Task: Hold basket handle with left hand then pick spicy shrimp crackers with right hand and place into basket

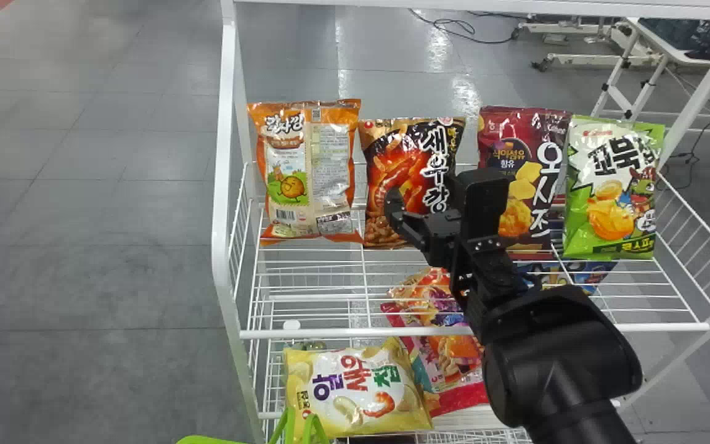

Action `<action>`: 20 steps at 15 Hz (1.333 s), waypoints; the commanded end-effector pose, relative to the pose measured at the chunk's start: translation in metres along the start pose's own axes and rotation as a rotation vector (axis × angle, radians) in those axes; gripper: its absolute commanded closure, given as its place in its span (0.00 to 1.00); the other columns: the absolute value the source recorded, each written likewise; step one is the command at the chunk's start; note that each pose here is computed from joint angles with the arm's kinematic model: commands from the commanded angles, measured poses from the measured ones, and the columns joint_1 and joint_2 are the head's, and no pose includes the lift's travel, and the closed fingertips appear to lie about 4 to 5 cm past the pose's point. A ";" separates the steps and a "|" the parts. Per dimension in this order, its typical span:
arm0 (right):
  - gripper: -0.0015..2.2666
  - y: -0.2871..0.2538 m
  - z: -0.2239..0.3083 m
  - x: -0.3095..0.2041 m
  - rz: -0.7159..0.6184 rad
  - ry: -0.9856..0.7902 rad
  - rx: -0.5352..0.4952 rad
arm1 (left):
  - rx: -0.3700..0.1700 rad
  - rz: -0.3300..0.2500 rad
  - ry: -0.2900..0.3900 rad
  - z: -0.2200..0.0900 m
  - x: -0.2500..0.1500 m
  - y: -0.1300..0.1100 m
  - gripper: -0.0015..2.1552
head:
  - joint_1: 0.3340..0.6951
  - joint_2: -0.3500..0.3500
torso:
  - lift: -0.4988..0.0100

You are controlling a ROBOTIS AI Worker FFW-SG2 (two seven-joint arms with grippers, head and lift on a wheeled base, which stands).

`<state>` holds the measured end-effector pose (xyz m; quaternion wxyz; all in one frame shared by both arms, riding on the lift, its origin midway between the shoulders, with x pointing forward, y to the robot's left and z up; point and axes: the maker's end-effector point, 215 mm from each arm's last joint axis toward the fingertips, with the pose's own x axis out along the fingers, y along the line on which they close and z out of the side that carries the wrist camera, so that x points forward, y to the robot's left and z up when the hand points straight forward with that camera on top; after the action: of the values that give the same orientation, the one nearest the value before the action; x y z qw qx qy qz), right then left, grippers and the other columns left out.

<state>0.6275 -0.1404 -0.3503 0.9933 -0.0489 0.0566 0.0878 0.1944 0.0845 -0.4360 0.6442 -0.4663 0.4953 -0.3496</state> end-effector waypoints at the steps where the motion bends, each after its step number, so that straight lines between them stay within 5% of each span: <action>1: 0.17 0.002 -0.005 0.002 0.010 0.018 0.000 | -0.003 -0.001 0.001 0.000 0.000 0.001 0.88 | 1.00 0.39 | 0.91; 2: 0.27 0.004 -0.007 0.000 0.016 0.013 0.004 | -0.004 0.000 -0.001 0.001 0.000 0.001 0.88 | 1.00 0.39 | 0.91; 4: 0.64 0.009 -0.004 -0.008 0.023 -0.009 0.013 | -0.007 0.000 -0.001 0.001 0.000 0.002 0.88 | 1.00 0.40 | 0.91; 8: 0.83 0.008 0.010 -0.032 0.006 -0.050 0.023 | -0.006 -0.001 -0.001 0.000 0.001 0.001 0.88 | 1.00 0.40 | 0.91; 20: 0.83 -0.043 0.047 -0.123 -0.075 -0.065 0.080 | 0.012 -0.008 0.015 -0.005 0.009 -0.007 0.88 | 1.00 0.25 | 0.91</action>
<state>0.5356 -0.1946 -0.2928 0.9987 -0.0141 0.0164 0.0456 0.1917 0.0742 -0.4341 0.6410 -0.4642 0.4967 -0.3564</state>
